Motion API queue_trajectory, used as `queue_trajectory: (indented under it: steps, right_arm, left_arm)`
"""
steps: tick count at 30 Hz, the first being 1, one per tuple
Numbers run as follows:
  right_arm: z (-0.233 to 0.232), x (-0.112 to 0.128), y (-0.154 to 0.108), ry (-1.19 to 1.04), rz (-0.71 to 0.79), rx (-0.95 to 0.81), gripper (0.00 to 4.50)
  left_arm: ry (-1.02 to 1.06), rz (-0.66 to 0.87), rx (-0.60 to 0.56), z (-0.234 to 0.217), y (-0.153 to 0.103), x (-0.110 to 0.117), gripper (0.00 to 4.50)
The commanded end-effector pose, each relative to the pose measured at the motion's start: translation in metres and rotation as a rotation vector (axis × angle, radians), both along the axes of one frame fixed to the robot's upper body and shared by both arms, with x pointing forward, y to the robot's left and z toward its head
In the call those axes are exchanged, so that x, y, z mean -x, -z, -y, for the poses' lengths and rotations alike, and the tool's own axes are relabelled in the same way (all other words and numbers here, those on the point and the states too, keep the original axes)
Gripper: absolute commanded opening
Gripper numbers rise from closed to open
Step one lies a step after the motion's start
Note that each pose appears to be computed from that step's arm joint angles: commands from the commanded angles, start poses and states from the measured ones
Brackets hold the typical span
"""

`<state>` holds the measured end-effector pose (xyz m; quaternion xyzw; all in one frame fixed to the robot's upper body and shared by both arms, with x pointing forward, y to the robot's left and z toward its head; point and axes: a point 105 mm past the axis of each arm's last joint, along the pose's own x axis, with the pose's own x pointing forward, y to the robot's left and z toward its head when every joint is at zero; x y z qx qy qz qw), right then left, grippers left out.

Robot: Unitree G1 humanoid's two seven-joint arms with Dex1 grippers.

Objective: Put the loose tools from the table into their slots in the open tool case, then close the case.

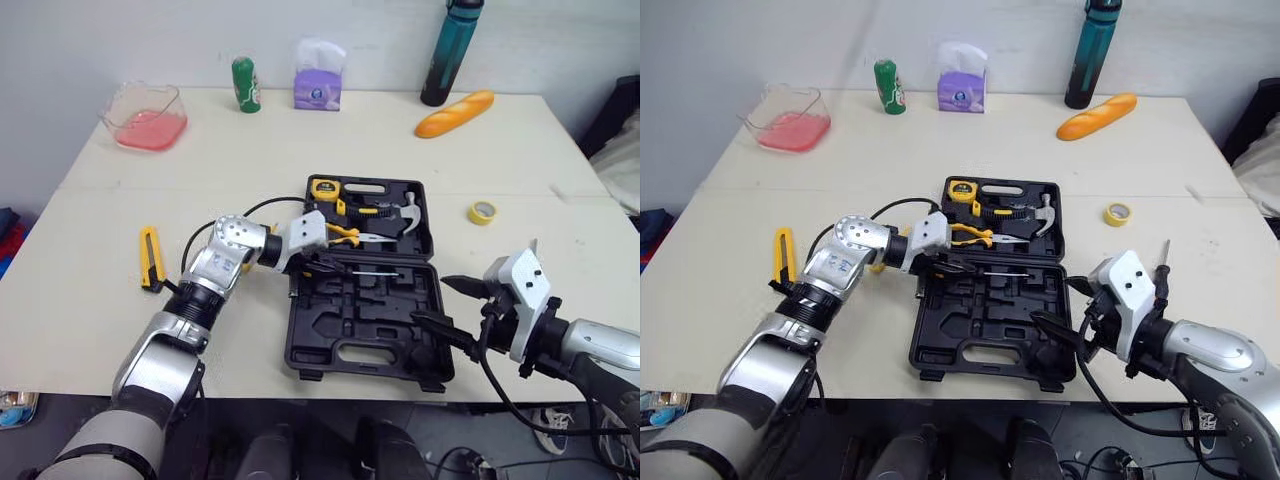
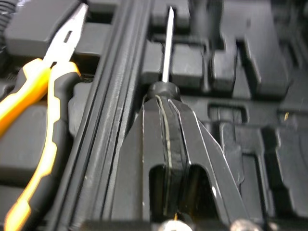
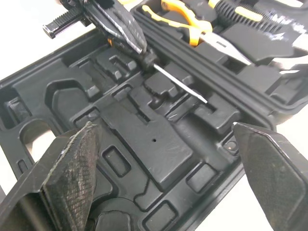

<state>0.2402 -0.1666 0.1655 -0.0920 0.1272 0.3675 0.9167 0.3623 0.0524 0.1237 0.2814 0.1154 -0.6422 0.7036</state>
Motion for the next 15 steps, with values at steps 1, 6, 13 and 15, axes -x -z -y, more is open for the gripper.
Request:
queue_trajectory:
  steps: [1,6,13,15]
  right_arm:
    - [-0.004,0.002,-0.003,-0.003,0.023,-0.004,4.5]
    - [0.003,0.0,0.001,0.036,0.002,0.003,4.5]
    - [0.007,0.002,0.003,0.029,-0.01,0.006,4.5]
    - [0.012,0.0,0.003,0.032,-0.007,0.012,4.5]
  left_arm:
    - [-0.104,-0.18,-0.274,-0.035,0.082,0.013,0.1]
    - [-0.178,-0.141,-0.241,-0.03,0.076,-0.001,0.1]
    - [-0.196,-0.108,-0.145,-0.027,0.061,-0.007,0.1]
    - [-0.187,-0.105,-0.01,-0.021,0.038,-0.007,0.1]
